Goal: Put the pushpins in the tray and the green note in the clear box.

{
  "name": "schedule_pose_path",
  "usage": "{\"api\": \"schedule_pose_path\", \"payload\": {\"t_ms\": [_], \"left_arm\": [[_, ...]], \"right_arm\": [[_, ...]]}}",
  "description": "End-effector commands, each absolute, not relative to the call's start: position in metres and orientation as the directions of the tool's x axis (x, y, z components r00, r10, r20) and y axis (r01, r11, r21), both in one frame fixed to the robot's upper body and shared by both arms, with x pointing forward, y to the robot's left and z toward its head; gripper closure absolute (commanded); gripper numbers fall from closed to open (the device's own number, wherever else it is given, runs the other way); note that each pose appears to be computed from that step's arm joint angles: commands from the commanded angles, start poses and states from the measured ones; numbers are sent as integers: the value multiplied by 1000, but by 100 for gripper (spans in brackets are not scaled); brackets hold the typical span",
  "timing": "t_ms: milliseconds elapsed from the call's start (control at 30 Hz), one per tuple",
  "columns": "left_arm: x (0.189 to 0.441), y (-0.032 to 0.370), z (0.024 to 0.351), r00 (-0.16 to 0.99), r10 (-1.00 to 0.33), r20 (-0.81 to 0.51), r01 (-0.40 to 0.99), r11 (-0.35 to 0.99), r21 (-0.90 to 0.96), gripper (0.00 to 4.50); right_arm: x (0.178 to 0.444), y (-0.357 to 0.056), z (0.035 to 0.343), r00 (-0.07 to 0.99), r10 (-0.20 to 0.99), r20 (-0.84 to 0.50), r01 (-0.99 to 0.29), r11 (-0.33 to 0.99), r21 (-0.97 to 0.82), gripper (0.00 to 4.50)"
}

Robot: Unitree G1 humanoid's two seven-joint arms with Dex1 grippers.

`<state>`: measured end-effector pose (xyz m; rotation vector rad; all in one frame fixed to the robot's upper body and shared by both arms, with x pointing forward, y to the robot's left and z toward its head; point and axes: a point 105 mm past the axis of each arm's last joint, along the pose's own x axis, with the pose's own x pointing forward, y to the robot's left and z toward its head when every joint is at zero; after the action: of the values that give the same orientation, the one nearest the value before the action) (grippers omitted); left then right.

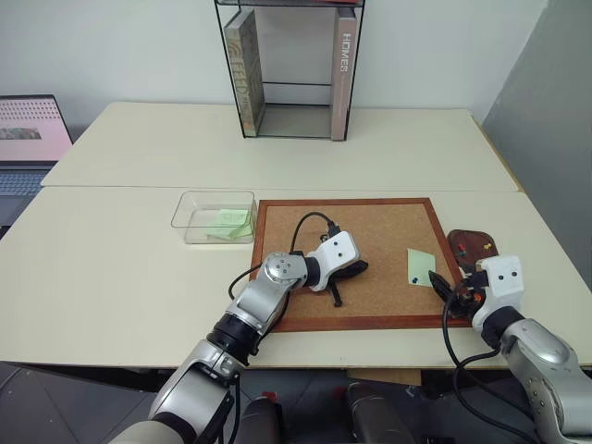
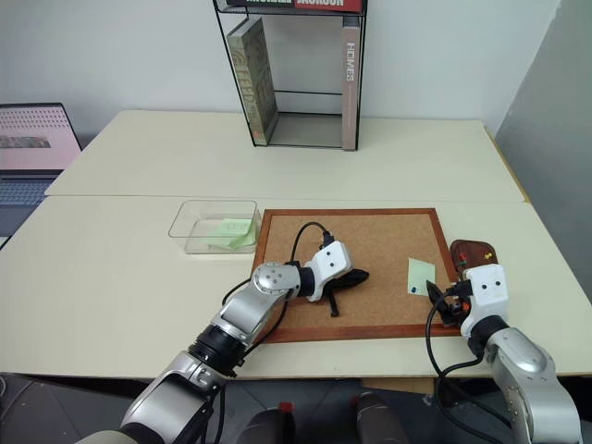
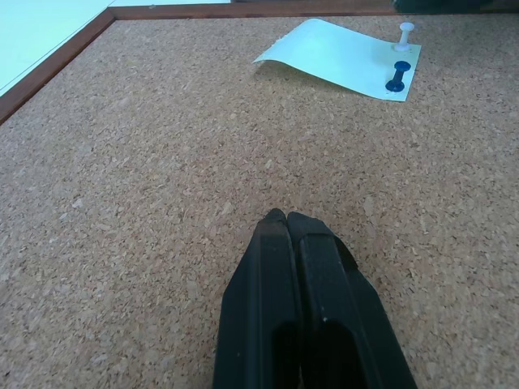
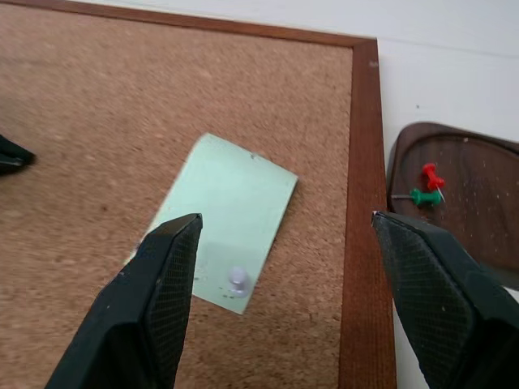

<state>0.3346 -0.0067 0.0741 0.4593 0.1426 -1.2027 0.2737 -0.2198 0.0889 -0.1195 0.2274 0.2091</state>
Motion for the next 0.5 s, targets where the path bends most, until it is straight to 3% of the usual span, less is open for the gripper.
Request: {"api": "schedule_pose_path", "payload": {"t_ms": [33, 100, 200, 500], "left_arm": [[331, 3, 49, 357, -826, -437, 931, 278, 236, 450], [331, 3, 49, 357, -825, -438, 931, 277, 237, 450], [331, 3, 49, 356, -825, -439, 932, 276, 236, 450], [331, 4, 48, 353, -823, -444, 933, 273, 235, 450]], "right_arm": [[277, -220, 87, 956, 184, -227, -212, 971, -107, 96], [277, -220, 84, 954, 185, -235, -213, 972, -99, 96], [275, -219, 82, 952, 186, -244, -214, 973, -91, 142], [273, -219, 82, 954, 186, -237, -207, 976, -69, 330]]}}
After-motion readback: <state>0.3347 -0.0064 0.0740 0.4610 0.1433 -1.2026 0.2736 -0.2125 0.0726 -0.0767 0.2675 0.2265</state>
